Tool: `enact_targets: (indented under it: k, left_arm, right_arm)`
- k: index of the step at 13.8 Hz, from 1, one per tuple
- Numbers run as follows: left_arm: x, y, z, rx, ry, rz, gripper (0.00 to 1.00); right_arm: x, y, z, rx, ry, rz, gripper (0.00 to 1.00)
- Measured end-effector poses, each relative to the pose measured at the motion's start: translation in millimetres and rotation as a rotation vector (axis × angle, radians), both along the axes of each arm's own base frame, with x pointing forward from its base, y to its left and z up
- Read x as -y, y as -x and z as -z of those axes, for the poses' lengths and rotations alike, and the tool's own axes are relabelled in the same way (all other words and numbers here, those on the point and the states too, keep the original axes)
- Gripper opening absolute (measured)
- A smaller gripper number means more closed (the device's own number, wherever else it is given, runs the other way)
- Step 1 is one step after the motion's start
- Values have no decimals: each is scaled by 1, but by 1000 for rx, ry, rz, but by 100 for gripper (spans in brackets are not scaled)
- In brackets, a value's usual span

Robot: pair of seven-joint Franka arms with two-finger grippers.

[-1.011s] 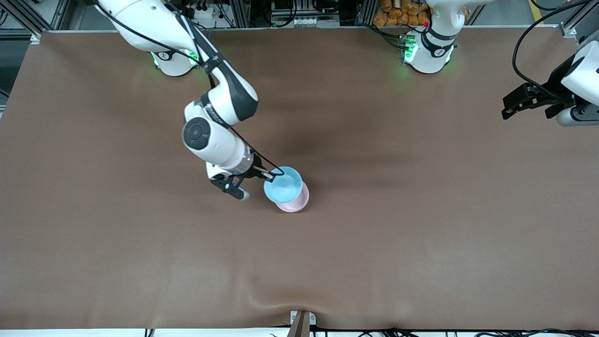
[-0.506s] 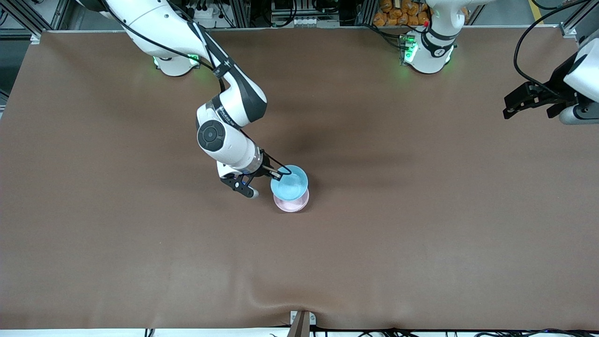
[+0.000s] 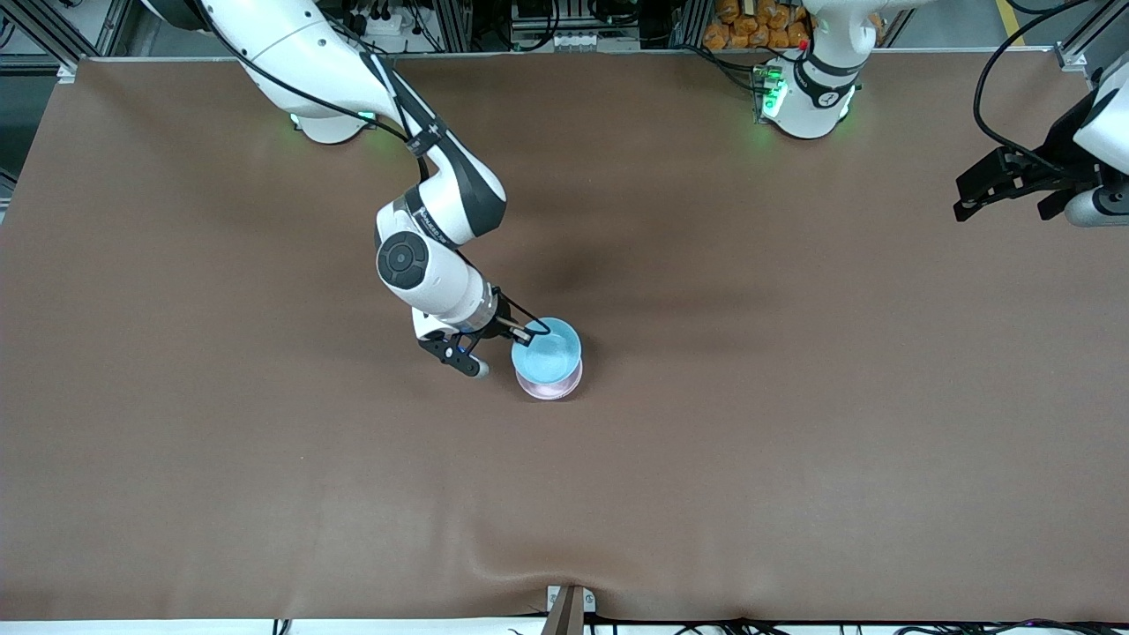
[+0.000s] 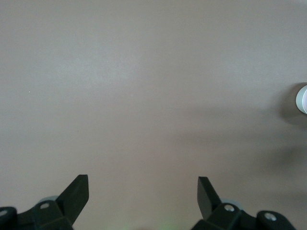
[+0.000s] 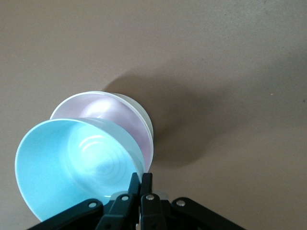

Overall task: Stack pink and blue bowls on white bowl
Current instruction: 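Lower the blue bowl into the pink bowl and open the right gripper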

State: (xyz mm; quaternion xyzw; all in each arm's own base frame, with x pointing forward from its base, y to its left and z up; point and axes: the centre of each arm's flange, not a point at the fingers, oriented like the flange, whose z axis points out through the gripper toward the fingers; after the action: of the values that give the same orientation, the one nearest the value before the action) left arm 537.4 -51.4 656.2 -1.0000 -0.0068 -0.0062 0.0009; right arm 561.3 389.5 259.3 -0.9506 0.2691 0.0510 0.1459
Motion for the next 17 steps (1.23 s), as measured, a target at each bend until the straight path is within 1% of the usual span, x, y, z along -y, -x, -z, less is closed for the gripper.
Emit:
enact_targets:
  k: [6,11,17]
  left_arm:
    - [0,0,0,0,0,0,100]
    - [1,0,0,0,0,2,100]
    - [0,0,0,-1,0,1,100]
  right_arm:
    - [-7,3,10,10,0,-7,3]
    - [-3,-3,8,33,7,-7,3]
    - [5,-10,7,44,19,1,3]
